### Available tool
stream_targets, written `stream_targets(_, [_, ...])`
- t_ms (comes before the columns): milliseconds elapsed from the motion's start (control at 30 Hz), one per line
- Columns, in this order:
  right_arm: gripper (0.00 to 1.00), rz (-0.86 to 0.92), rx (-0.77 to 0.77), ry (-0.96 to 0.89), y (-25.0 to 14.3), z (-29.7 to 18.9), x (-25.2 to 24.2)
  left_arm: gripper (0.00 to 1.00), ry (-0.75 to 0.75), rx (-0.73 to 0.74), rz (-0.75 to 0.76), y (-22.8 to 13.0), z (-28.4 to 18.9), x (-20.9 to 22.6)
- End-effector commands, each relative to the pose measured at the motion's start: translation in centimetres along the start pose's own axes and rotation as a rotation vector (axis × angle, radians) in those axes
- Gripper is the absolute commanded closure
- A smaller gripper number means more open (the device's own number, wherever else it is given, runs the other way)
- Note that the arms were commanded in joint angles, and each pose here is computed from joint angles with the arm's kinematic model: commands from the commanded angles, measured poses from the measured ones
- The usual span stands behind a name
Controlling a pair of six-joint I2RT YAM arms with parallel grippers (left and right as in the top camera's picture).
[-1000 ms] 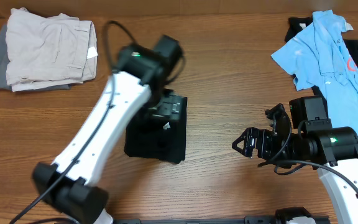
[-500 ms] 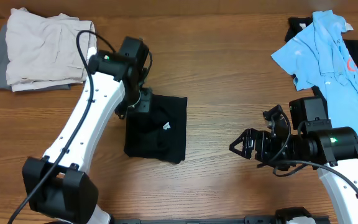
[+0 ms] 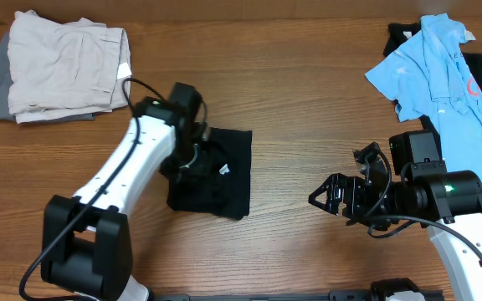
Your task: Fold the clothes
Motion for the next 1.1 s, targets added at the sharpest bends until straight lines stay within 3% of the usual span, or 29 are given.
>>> stream_targets(0, [0.0, -0.013, 0.004, 0.01, -0.1, 0.0, 0.2, 0.96, -0.06, 0.031, 0.07, -0.7, 0.7, -3.0])
stream_targets(433, [0.0, -0.009, 0.005, 0.011, -0.1, 0.0, 0.2, 0.89, -0.043, 0.064, 0.088, -2.4, 3.9, -7.7])
stream_targets(600, [0.0, -0.008, 0.008, 0.011, -0.2, 0.0, 0.2, 0.96, -0.092, 0.039, 0.161, -2.4, 4.5, -9.8])
stream_targets(733, [0.0, -0.008, 0.008, 0.011, -0.2, 0.0, 0.2, 0.96, -0.108, -0.037, 0.233, -1.1, 0.7, -12.0])
stream_targets(900, [0.0, -0.008, 0.008, 0.011, -0.2, 0.0, 0.2, 0.84, -0.123, -0.226, 0.267, 1.2, -7.0, -13.6])
stream_targets(1033, [0.0, -0.012, 0.006, 0.008, -0.1, 0.0, 0.2, 0.75, 0.053, -0.332, 0.068, 2.7, -10.3, -10.0])
stream_targets(1067, [0.0, -0.012, 0.006, 0.008, -0.1, 0.0, 0.2, 0.69, 0.09, -0.34, 0.027, 2.9, -10.5, -8.8])
Point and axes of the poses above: each gripper's point midway between its finger pads, its own z axis out along the fingers, its own x axis along the line the jaws close on, y = z × x, the point moved 3 cm from there along -z, back along the fingers, and after that the axes turned 12 degrees about z, right-handed, at the moved point
